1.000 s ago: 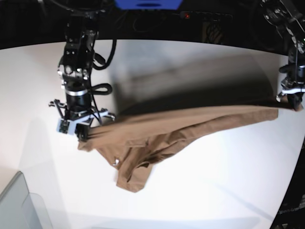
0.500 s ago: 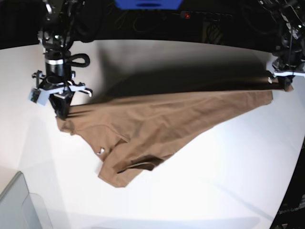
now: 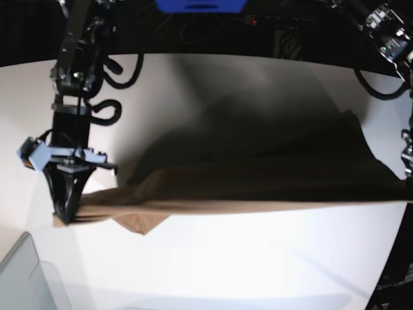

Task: Layout the t-shirt on the table in an organized manner, then fold the t-shirt properly
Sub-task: 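Lift the shirt with both grippers and spread it flat across the table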

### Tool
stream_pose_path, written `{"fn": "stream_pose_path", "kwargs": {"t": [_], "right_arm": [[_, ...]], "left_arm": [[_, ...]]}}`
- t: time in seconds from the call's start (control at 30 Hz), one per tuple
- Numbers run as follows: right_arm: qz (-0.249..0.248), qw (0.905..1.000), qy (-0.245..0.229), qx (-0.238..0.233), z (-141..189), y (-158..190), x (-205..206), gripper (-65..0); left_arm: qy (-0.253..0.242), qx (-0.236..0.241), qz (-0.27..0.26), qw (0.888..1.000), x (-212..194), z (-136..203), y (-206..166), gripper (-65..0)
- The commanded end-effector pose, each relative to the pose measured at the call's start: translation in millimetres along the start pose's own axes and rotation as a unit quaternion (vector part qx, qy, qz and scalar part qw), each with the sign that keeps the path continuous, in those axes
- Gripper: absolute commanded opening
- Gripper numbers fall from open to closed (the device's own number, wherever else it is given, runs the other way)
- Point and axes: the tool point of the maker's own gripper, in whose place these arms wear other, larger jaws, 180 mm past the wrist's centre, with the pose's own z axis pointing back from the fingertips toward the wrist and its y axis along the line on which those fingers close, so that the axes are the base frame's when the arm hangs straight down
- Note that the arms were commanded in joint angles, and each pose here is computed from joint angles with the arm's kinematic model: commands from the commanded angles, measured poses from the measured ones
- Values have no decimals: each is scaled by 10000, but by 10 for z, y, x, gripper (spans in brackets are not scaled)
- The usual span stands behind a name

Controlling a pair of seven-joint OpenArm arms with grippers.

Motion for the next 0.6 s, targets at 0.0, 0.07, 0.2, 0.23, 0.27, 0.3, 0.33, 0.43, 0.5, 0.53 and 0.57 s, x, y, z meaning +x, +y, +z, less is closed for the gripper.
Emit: {"fn": "stream_pose_path", "kwargs": {"t": [0.0,0.07,0.2,0.23,0.27,0.3,0.33,0.43,0.5,0.53,0.57], "right_arm": [[23,9989,-469,50,-67,38,241,-650],[-44,9968,-783,121,-186,105,403,-650],[-193,9866,-1606,195,-270,201,759,-650],[-266,9833,-1790,200,-269,231,828,-650],[-339,9791,-1997,202,-268,258,911,-650],[-407,9750,-2174,194,-267,277,981,-650],[-460,9721,-2296,169,-253,283,1024,-650],[-561,9665,-2501,84,-195,283,1071,-650],[-390,9666,-2532,29,-113,247,1036,-650],[-312,9656,-2583,5,-61,231,1031,-650],[-261,9641,-2642,-21,-3,211,1027,-650]], "left_arm": [[-383,-230,-17,9990,251,-13,-137,-648],[-580,-422,-34,9974,417,-58,-250,-648],[-895,-810,-82,9927,721,-79,-444,-648],[-972,-960,-51,9906,803,-77,-512,-648],[-1066,-1119,-14,9880,896,-70,-585,-648],[-1159,-1266,12,9852,982,-67,-661,-648],[-1230,-1382,49,9827,1043,-63,-718,-648],[-1389,-1564,62,9779,1162,-39,-826,-648],[-1415,-1557,17,9776,1196,-28,-822,-648],[-1433,-1530,20,9778,1209,-15,-797,-648],[-1425,-1541,82,9777,1199,-9,-790,-648]]}}
